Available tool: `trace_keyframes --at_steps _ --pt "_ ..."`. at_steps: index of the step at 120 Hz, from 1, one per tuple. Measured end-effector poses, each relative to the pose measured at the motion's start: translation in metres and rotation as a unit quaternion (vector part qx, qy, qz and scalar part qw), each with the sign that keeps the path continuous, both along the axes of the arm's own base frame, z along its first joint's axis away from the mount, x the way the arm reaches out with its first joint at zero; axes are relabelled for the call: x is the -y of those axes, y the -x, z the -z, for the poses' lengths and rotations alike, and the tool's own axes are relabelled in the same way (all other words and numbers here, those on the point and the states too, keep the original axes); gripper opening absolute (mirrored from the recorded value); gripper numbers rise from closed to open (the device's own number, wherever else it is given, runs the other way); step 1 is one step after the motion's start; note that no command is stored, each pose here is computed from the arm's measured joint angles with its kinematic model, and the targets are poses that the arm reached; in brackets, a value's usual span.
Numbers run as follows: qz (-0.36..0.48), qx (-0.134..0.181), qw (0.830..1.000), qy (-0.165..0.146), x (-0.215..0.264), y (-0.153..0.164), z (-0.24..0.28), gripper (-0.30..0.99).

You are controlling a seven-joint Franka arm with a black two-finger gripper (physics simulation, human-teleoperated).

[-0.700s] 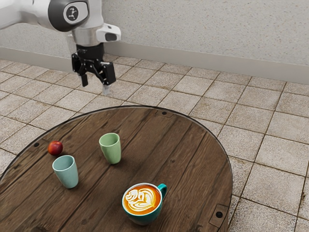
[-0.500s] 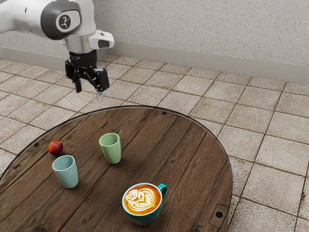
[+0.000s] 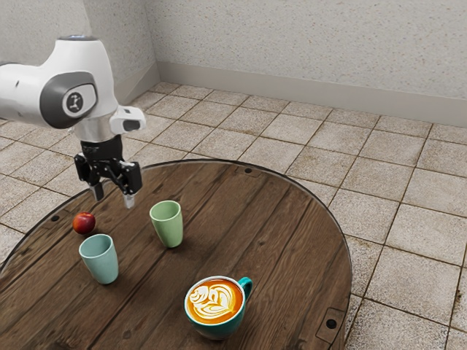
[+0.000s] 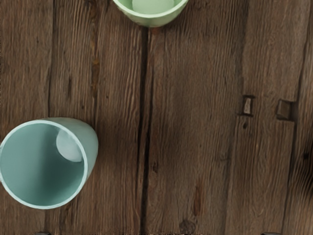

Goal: Place the left cup onto the right cup

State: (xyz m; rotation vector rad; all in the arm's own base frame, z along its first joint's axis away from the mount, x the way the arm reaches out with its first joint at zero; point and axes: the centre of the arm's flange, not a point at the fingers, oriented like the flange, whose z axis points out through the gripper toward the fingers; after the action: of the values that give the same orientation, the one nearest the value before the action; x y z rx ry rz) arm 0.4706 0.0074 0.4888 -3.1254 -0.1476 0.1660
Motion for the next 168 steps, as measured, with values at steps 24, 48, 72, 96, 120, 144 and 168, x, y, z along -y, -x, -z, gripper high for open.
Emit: trace_keyframes --at_steps 24,48,72,96,120,144,168 --pt "-0.052 -0.008 0.998 0.018 -0.02 0.011 0.034 0.47" --pt "-0.084 -0.01 0.996 0.034 -0.036 0.017 0.065 0.42" --pt "-0.109 -0.02 0.993 0.052 -0.057 0.011 0.105 0.39" --pt "-0.131 -0.022 0.989 0.06 -0.076 0.01 0.136 0.36" --pt "-0.134 -0.016 0.989 0.064 -0.082 0.003 0.157 0.35" --pt "-0.142 -0.009 0.988 0.066 -0.092 0.0 0.17 0.29" --pt "-0.154 -0.001 0.986 0.066 -0.103 -0.001 0.175 0.14"
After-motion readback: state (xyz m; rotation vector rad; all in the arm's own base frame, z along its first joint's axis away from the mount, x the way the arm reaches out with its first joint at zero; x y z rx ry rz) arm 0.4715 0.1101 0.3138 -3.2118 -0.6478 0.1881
